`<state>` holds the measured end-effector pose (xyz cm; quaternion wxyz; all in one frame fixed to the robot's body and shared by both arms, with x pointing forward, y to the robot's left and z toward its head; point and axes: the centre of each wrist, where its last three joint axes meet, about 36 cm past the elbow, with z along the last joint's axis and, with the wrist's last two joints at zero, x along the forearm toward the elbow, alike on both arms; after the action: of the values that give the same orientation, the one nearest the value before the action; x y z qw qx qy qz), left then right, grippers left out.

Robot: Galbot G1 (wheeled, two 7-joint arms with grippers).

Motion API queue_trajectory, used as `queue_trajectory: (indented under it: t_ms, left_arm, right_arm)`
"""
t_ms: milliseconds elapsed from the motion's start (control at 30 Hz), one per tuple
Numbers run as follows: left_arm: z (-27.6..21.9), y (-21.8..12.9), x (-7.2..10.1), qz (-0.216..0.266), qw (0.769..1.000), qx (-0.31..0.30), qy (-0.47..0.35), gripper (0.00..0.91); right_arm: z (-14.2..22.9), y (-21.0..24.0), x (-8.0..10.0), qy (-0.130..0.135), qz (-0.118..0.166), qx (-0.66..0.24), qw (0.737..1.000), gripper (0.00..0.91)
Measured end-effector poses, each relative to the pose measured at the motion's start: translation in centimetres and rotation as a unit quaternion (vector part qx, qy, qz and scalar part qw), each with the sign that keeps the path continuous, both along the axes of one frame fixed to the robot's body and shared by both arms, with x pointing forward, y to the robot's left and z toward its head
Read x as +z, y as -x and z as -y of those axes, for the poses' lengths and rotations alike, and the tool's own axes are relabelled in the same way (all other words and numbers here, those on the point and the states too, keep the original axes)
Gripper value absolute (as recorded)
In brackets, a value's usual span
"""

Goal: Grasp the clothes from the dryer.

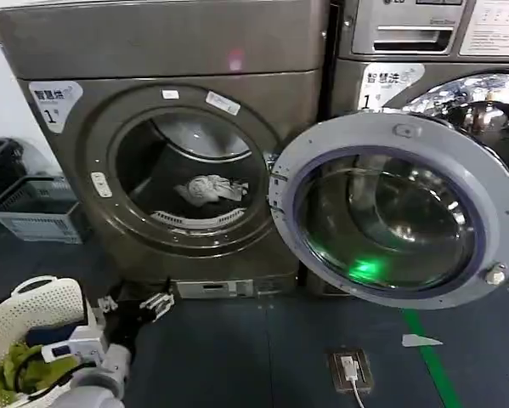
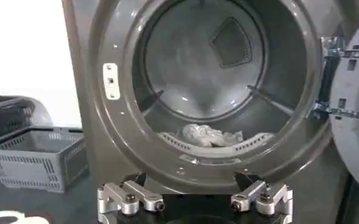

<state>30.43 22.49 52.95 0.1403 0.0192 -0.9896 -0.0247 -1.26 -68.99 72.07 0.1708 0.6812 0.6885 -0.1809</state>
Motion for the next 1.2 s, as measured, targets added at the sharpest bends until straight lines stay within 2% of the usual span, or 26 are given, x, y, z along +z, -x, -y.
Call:
queue_trajectory:
  t_ms: [1200]
  left_arm:
    - [-0.13, 0.03, -0.17, -0.003, 1.0, 0.004, -0.003, 0.907]
  right_arm:
    - [-0.29, 0.48, -0.63, -0.004, -0.001, -0.003, 1.0, 0.907]
